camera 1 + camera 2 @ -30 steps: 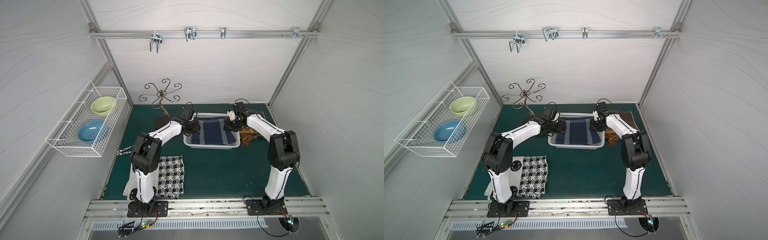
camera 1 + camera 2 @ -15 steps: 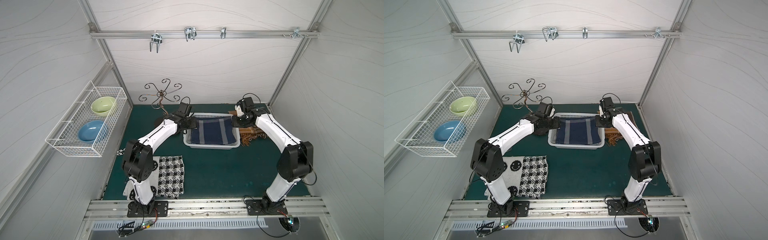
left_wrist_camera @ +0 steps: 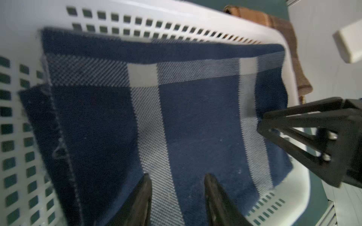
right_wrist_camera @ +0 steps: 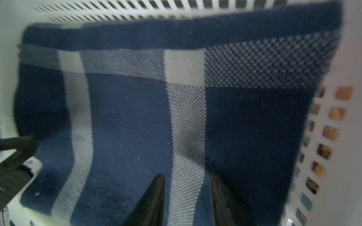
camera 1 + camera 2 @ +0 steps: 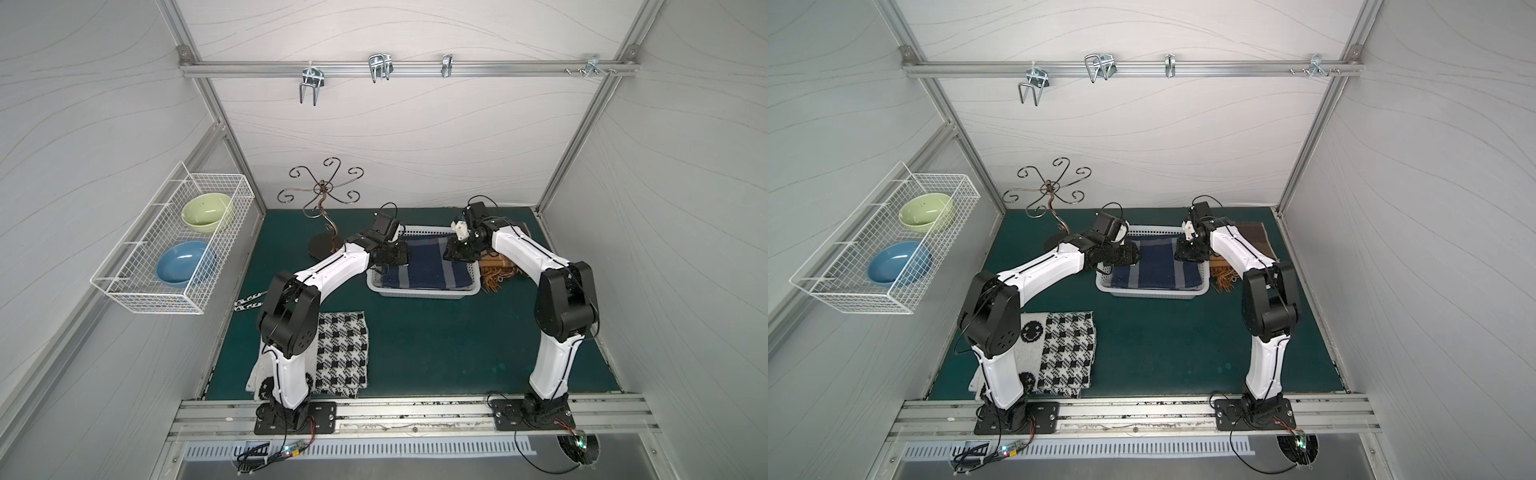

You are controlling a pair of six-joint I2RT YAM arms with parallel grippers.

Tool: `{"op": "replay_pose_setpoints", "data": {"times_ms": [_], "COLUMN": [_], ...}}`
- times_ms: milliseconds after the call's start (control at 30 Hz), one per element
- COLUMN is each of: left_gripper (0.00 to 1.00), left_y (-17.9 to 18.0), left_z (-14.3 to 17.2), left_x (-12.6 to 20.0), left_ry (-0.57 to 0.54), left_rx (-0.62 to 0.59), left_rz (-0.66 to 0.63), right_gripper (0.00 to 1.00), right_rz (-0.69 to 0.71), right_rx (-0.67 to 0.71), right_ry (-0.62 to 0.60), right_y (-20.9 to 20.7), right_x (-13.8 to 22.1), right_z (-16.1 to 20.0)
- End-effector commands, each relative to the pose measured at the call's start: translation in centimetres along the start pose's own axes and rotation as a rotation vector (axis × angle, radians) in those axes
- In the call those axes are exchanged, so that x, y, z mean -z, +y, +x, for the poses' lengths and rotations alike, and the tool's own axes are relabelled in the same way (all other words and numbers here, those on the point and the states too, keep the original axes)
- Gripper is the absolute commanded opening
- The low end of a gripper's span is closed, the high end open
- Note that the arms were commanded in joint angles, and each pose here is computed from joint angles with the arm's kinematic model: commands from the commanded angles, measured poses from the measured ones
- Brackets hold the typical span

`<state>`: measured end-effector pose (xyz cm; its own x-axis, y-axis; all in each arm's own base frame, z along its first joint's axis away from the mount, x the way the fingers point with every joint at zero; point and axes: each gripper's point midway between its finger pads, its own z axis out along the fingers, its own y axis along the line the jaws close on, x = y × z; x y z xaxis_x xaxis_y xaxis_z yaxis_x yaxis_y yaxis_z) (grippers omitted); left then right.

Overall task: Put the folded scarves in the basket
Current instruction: Place the scarf in the basket, then move the scarf to the center of the board.

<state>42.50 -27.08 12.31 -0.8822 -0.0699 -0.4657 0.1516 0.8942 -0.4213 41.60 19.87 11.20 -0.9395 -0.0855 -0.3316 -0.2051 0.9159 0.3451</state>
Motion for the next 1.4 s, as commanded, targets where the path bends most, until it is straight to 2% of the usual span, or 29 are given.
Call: {"op": "replay_pose_setpoints", "data": {"times_ms": [0,200,400,567,667,800,1000,1200,1367], "left_gripper": [0.46,0.46,0.47,0.48,0.48,0.47,0.47,0.46,0.46], "left_y": [1.3,0.4,-1.6,-1.3,-0.1,1.8,4.7,7.2,7.7], "left_z": [0.0,-0.7,-1.3,1.9,4.4,7.7,11.7,13.6,13.7], "left_x": [-0.7,1.4,7.3,11.1,12.2,13.3,14.1,14.2,14.5], "left_ry": [0.004,-0.03,-0.088,-0.088,-0.076,-0.057,-0.07,-0.044,-0.067], "left_rx": [0.016,0.007,-0.019,-0.001,0.012,0.037,0.106,0.102,0.114], "left_rz": [-0.013,-0.005,0.008,0.046,0.04,0.02,-0.005,-0.106,-0.106], "right_gripper": [0.42,0.42,0.45,0.53,0.57,0.7,0.74,0.75,0.76], "right_rz": [-0.006,0.013,-0.007,-0.082,-0.146,-0.222,-0.345,-0.409,-0.428], "right_rx": [-0.01,-0.002,0.037,0.093,0.117,0.153,0.206,0.188,0.211], "right_ry": [-0.016,-0.059,-0.142,-0.167,-0.142,-0.065,0.012,0.077,0.11], "right_y": [-0.3,0.2,2.5,6.6,9.2,12.5,17.7,21.8,25.1], "right_x": [0.5,2.5,8.1,12.0,12.2,10.6,6.8,1.3,-2.2], "right_z": [-0.4,-0.8,0.0,5.5,10.1,16.9,23.6,26.1,26.5]}}
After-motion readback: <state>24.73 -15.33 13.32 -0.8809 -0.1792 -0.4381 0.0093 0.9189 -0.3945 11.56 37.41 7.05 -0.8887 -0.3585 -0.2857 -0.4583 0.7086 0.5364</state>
